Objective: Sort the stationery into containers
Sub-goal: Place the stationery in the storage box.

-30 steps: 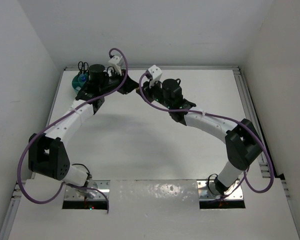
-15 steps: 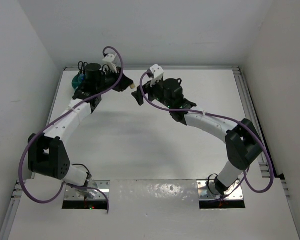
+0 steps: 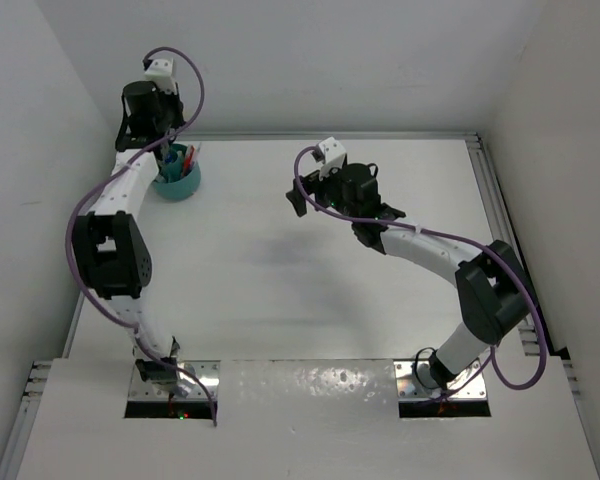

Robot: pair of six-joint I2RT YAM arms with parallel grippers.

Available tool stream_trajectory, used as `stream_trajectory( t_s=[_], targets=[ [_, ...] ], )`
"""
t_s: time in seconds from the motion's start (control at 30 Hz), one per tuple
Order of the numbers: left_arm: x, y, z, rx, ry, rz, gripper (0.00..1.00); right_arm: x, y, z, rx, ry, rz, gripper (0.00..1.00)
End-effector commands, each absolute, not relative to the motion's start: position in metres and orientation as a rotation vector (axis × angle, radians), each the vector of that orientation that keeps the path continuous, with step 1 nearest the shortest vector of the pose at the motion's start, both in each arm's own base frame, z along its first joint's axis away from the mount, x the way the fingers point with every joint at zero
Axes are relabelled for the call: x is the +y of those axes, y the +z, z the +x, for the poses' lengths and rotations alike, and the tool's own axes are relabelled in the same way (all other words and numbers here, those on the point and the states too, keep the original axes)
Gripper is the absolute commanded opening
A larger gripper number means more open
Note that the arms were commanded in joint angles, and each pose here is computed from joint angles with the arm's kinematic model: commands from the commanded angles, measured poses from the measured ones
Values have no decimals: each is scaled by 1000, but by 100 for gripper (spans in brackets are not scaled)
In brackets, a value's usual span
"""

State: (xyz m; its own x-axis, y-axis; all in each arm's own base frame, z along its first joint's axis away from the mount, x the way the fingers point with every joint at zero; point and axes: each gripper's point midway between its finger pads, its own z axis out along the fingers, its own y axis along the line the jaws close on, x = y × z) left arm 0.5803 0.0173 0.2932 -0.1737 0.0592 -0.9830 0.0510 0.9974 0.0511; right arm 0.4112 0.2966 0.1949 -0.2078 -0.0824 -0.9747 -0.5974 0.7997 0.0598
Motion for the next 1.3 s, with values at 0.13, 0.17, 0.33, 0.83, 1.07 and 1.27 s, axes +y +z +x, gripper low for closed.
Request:
stream_trajectory(
  t_s=[0.13,0.17,0.33,0.83,1.07,1.27],
  targets=[
    [59,255,620,1817,105,72,0,279,192,415,1764,477,-498,99],
    [62,245,624,1829,112,78,0,277,190,415,1773,476,-494,99],
    [63,221,632,1857,123,159,0,275,180,412,1806,474,-494,99],
    [75,166,642,1922,130,180,0,261,166,404,1874,419,-497,99],
    [76,153,637,1952,114,189,0,260,168,407,1869,402,-501,99],
    [76,149,632,1981,97,190,0,260,170,408,1864,391,-510,99]
  ],
)
